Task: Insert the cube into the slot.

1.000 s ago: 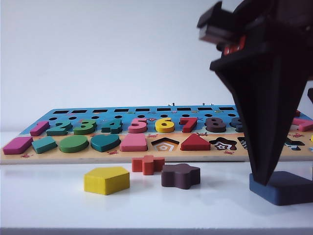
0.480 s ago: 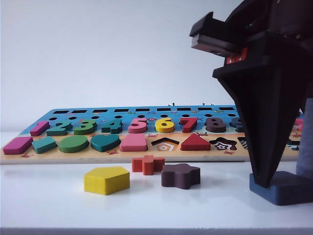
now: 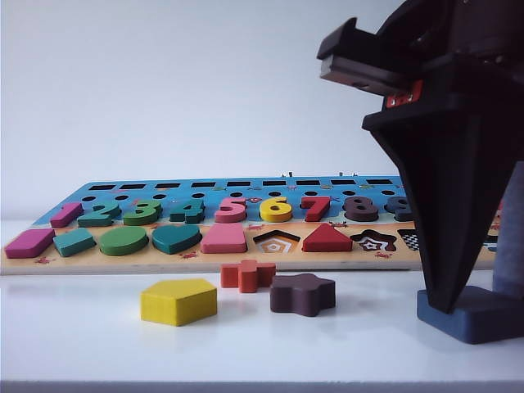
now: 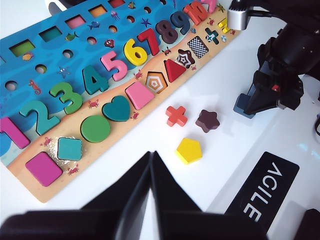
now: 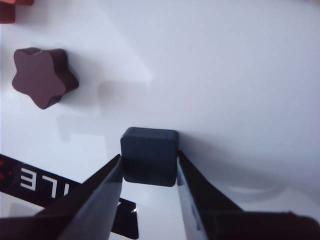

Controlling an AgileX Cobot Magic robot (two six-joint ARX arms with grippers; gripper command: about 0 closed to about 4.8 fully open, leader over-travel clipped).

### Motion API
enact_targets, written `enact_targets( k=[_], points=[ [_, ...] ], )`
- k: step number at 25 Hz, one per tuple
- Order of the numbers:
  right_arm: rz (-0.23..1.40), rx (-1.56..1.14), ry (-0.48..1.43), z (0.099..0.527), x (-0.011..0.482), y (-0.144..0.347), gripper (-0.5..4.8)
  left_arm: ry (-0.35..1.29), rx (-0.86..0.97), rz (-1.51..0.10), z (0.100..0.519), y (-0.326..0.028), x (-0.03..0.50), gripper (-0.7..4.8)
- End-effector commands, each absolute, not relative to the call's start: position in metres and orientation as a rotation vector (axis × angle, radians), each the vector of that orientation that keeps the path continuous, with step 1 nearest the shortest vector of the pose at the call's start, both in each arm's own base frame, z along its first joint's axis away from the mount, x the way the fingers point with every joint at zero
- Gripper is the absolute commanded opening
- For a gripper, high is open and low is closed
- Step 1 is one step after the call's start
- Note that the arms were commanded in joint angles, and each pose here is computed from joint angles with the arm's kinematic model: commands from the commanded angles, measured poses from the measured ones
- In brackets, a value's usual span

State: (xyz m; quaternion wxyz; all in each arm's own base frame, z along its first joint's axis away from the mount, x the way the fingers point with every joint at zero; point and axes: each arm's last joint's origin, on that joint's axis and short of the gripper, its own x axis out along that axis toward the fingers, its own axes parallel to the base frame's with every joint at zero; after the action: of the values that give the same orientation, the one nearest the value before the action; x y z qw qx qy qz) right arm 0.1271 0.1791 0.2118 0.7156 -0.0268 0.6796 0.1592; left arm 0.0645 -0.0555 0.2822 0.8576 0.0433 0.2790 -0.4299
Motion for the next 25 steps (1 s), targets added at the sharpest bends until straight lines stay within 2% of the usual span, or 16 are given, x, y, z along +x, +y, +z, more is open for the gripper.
enact_targets(
  k=[1,8,12,20,25],
  points=[
    [0.362,-0.053,1.437,0.223,0.131,0.184,1.51,0.562,0.086,-0.912,0.285,-0.056,0.065,0.07],
    [0.312,-0.002,1.166,0.26,0.148,0.192,1.42,0.562,0.086,-0.912,0.285,-0.056,0.065,0.07],
    [0.221,0.05,1.132,0.26,0.158,0.186,0.89,0.563,0.086,-0.912,0.285,-0.056,0.065,0.07],
    [0.078,0.038,1.145,0.257,0.17,0.165,0.74,0.562,0.086,-0.912,0.285,-0.056,0.065,0.07],
    [0.067,0.054,1.135,0.256,0.18,0.16,0.57,0.562,0.086,-0.912,0.285,-0.056,0.065,0.07]
  ],
)
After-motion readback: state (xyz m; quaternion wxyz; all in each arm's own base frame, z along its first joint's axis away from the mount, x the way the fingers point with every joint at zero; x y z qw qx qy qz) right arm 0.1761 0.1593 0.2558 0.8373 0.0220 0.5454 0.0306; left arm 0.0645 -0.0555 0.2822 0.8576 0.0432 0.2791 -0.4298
